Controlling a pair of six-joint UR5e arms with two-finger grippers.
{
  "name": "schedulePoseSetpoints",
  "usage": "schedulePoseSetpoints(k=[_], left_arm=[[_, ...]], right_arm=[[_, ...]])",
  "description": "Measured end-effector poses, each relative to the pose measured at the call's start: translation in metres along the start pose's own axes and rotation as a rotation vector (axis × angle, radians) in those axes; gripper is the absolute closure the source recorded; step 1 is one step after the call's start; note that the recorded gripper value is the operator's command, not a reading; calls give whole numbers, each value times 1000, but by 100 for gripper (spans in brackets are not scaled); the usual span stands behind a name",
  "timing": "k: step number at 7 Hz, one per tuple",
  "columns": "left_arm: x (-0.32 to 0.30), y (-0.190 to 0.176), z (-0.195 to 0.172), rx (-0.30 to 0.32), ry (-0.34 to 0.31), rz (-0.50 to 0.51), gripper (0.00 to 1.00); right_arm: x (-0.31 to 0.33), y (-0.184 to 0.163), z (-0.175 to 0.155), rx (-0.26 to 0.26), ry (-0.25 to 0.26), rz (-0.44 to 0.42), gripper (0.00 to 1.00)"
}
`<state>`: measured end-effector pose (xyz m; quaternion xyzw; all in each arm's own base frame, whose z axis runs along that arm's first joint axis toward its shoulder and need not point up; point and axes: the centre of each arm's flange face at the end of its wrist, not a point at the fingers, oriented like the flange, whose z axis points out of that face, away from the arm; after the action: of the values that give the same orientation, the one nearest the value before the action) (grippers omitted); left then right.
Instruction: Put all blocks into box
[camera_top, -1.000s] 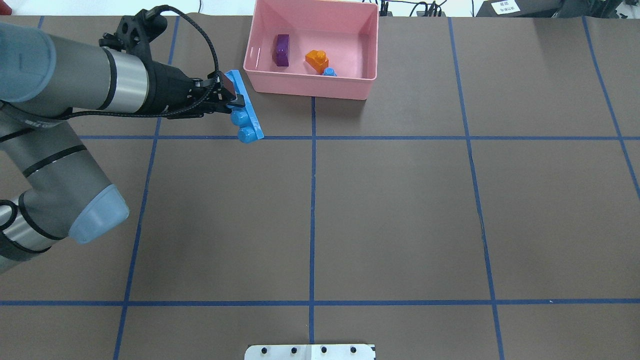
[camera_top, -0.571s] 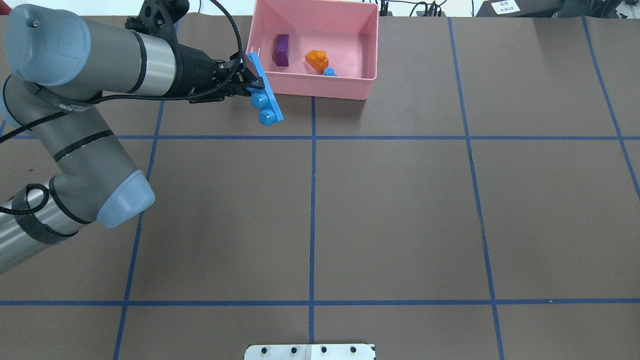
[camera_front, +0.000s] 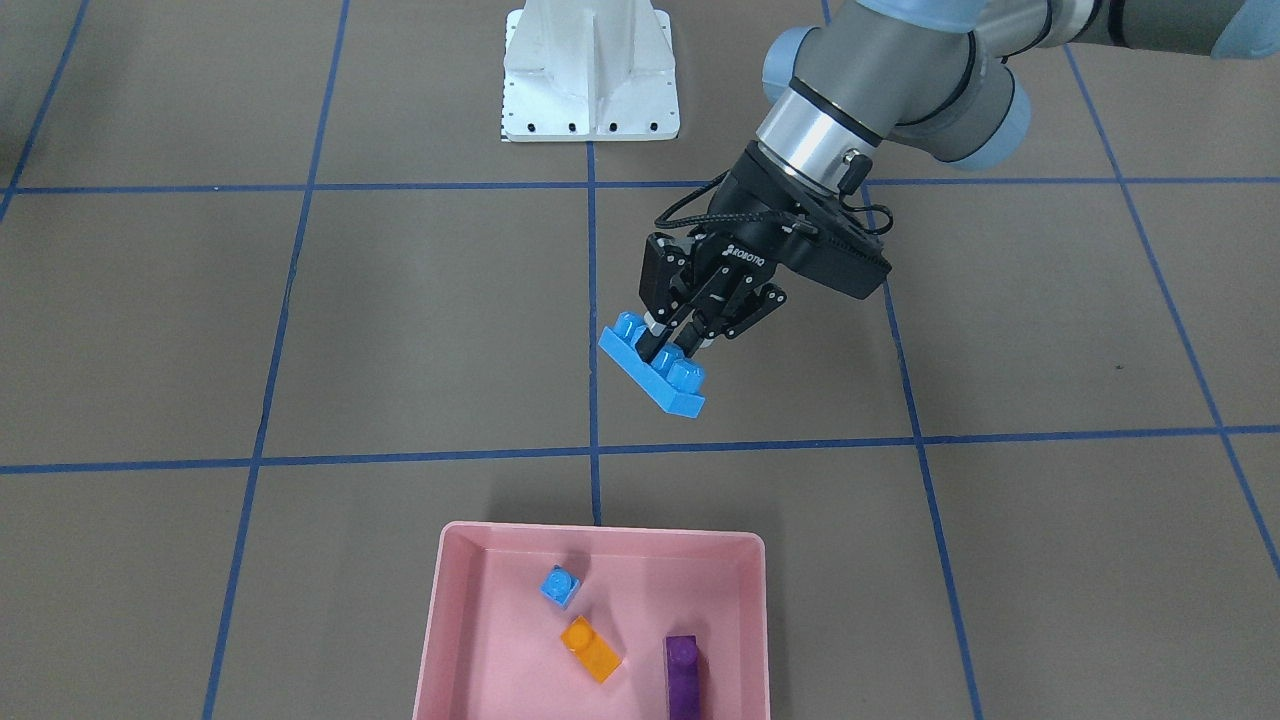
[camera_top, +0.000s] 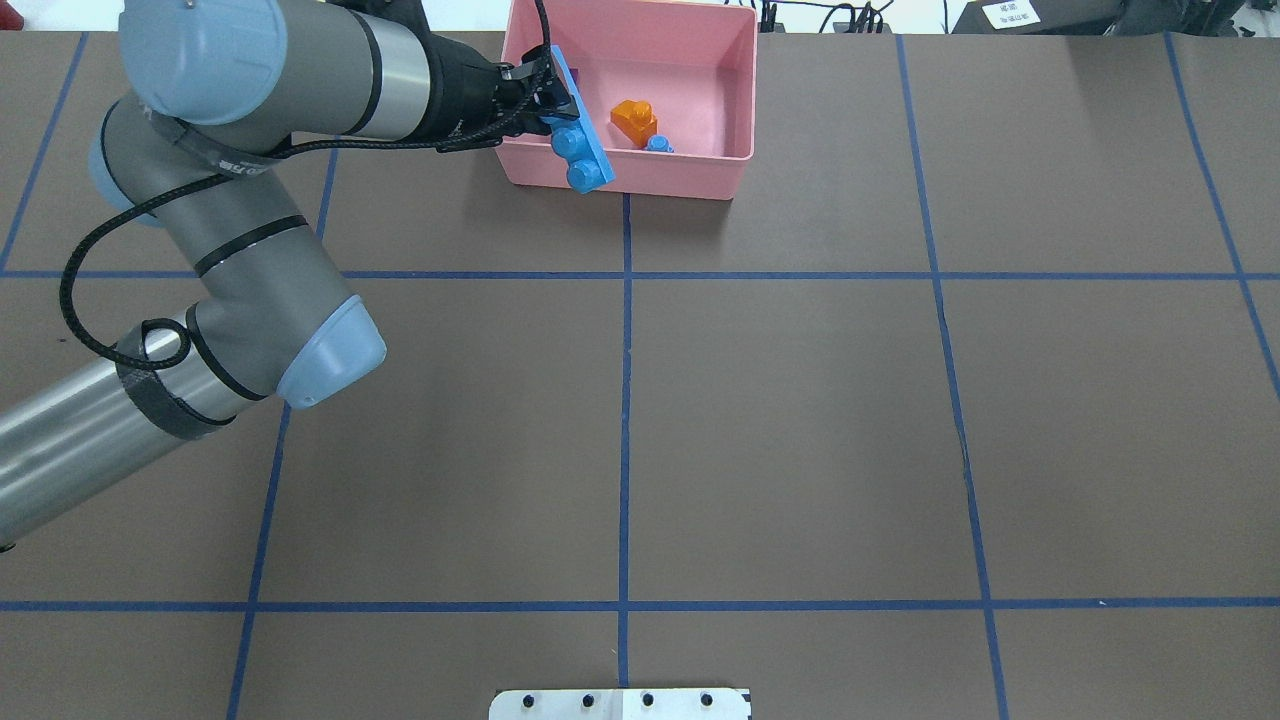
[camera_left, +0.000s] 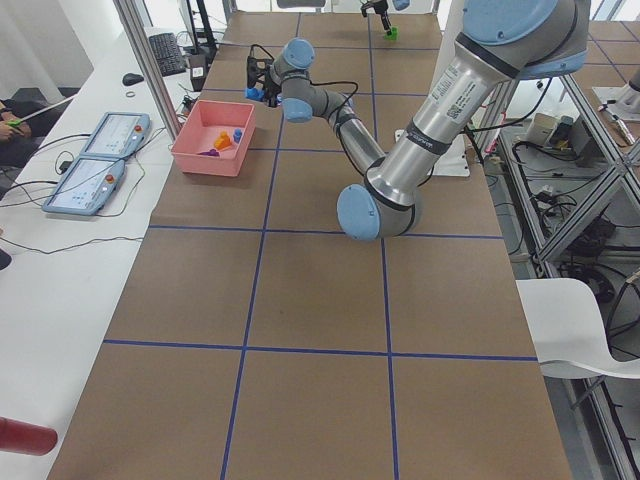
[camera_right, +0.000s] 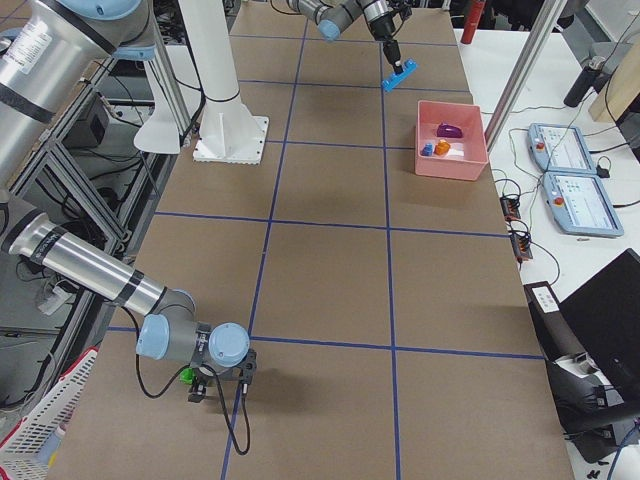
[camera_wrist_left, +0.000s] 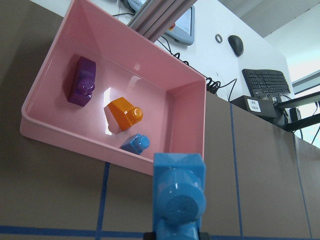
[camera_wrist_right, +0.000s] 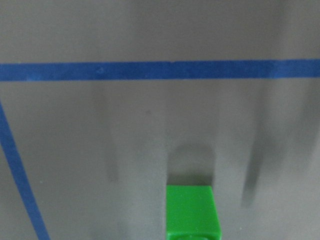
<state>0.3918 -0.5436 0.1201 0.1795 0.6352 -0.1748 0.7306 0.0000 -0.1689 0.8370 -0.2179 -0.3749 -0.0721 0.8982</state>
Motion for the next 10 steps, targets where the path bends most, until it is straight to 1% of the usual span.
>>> schedulePoseSetpoints(k=[1, 2, 4, 6, 7, 9, 10], left_arm=[[6, -2, 3, 10, 2, 2, 100], [13, -6, 10, 20, 0, 2, 100], [36, -16, 31, 48, -8, -1, 100], [68, -31, 61, 91, -26, -8, 100], [78, -35, 73, 106, -35, -12, 100], [85, -38, 88, 121, -52, -19, 100], [87, -40, 98, 143, -66, -22, 100]], right_arm=[[1, -2, 3, -11, 2, 2, 87], [3, -2, 6, -21, 4, 6, 100], [4, -2, 9, -30, 8, -10, 100], [1, -2, 7, -19, 12, -45, 100], [-3, 6, 2, -7, 19, -58, 100], [-15, 33, -17, 24, 61, -76, 100], [-22, 40, -26, 44, 71, -81, 100]])
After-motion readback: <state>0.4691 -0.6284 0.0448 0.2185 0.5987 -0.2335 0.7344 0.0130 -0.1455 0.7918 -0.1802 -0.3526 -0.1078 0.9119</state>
